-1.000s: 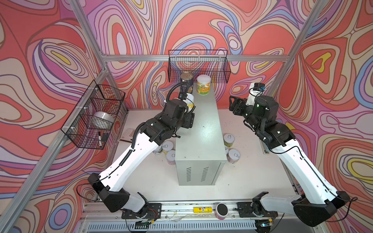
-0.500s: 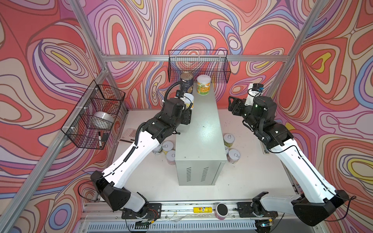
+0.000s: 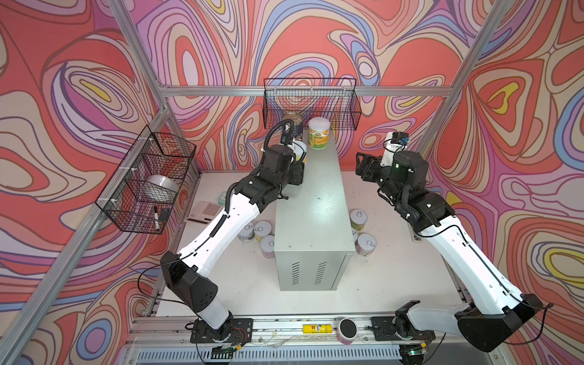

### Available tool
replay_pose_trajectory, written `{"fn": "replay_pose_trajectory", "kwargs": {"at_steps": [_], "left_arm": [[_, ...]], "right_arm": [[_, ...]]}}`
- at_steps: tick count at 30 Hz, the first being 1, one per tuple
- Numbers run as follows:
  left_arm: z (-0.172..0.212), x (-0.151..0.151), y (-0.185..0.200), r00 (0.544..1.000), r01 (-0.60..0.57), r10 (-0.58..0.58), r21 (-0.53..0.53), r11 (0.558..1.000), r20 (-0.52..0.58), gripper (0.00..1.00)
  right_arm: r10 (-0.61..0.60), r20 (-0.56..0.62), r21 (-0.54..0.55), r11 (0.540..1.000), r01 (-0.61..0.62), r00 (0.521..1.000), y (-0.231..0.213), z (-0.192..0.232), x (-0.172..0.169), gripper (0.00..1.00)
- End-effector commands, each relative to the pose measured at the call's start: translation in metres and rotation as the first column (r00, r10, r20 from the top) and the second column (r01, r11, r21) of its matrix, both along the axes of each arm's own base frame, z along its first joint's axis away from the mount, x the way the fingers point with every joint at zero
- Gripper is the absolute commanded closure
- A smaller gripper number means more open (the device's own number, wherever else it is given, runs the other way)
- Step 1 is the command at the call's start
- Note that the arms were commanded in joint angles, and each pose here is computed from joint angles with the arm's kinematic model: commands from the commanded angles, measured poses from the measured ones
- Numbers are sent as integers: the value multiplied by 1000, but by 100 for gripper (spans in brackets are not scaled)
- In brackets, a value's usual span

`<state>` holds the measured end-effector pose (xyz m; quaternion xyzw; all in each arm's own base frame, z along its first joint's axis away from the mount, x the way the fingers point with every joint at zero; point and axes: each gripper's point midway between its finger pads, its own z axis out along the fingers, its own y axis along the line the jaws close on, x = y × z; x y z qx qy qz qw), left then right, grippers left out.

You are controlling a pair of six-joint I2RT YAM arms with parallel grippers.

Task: Place and organize the canned foods onto the counter
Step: 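Lower the yellow can onto the cabinet top beside the blue can, then open the left gripper and withdraw it while the right gripper lowers to the cans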

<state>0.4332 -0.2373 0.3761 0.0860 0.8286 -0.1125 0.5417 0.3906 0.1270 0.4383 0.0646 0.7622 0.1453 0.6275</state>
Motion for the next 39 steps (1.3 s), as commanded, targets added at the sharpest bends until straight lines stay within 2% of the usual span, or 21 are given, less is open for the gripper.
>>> {"fn": "replay_pose_trajectory", "kwargs": {"at_steps": [1,6,27,29,30,33,39], "left_arm": [[-3,9,4,1000,-18,17,-5,1000,-15,35],[-4,15,10,999,-44,44,-13,999,-22,35],[-12,33,5,998,-31,30,-22,999,-47,31],[-12,30,6,998,-30,29,-27,999,-49,28],[-12,29,7,998,-32,31,-26,999,-50,24],[-5,21,14,999,-45,44,-27,999,-32,0],[19,-3,26,999,-46,46,-7,999,2,0]], "right_arm": [[-29,3,-21,999,29,1000,-6,-3,2,19],[-32,0,-27,999,32,999,-6,-5,5,19],[-27,-32,-22,999,27,999,-3,-13,7,19],[-24,-36,-22,999,24,999,-3,-14,5,19],[-24,-40,-25,999,23,999,-4,-16,4,19],[-42,-67,-48,998,39,997,-8,-25,2,19],[-94,-142,-110,991,79,985,-24,-49,-13,17]]}}
